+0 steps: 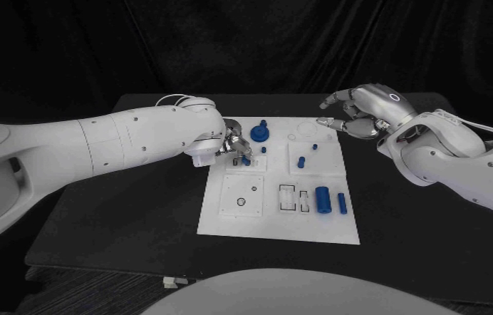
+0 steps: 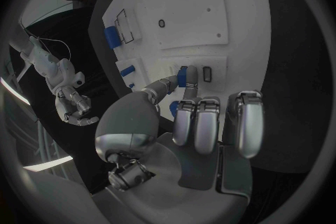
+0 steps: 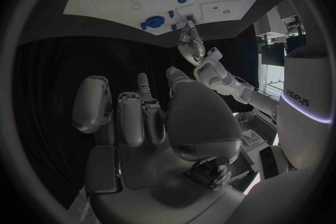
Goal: Assemble the parts on the task board
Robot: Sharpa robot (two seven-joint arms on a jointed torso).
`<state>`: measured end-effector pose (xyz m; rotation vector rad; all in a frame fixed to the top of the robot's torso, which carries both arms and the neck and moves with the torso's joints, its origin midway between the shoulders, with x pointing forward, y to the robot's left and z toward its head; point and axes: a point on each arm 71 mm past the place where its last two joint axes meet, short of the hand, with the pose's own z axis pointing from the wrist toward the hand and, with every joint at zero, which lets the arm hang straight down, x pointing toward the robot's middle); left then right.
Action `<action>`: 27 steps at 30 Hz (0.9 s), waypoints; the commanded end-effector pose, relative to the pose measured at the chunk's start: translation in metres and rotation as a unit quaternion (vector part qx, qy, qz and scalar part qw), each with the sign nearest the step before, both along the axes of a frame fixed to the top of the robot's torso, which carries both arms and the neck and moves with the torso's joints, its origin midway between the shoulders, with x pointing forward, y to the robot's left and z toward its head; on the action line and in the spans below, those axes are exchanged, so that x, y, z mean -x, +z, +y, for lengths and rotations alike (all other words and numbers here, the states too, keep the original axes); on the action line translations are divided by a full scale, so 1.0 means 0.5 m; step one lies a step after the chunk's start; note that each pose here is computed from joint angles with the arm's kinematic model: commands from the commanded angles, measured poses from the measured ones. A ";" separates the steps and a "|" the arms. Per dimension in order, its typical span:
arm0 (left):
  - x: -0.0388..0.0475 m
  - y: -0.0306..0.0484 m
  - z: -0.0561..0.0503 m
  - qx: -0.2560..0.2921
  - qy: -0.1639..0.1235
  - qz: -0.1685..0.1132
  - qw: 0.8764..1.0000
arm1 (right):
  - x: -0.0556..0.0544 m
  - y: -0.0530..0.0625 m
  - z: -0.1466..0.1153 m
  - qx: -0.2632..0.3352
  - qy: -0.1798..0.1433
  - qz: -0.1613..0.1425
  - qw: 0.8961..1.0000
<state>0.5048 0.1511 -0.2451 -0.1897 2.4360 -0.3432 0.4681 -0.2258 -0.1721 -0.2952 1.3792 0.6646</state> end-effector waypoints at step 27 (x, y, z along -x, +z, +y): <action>0.011 -0.015 -0.005 0.005 -0.013 0.018 1.000 | 0.000 -0.009 0.000 0.001 -0.005 0.008 1.000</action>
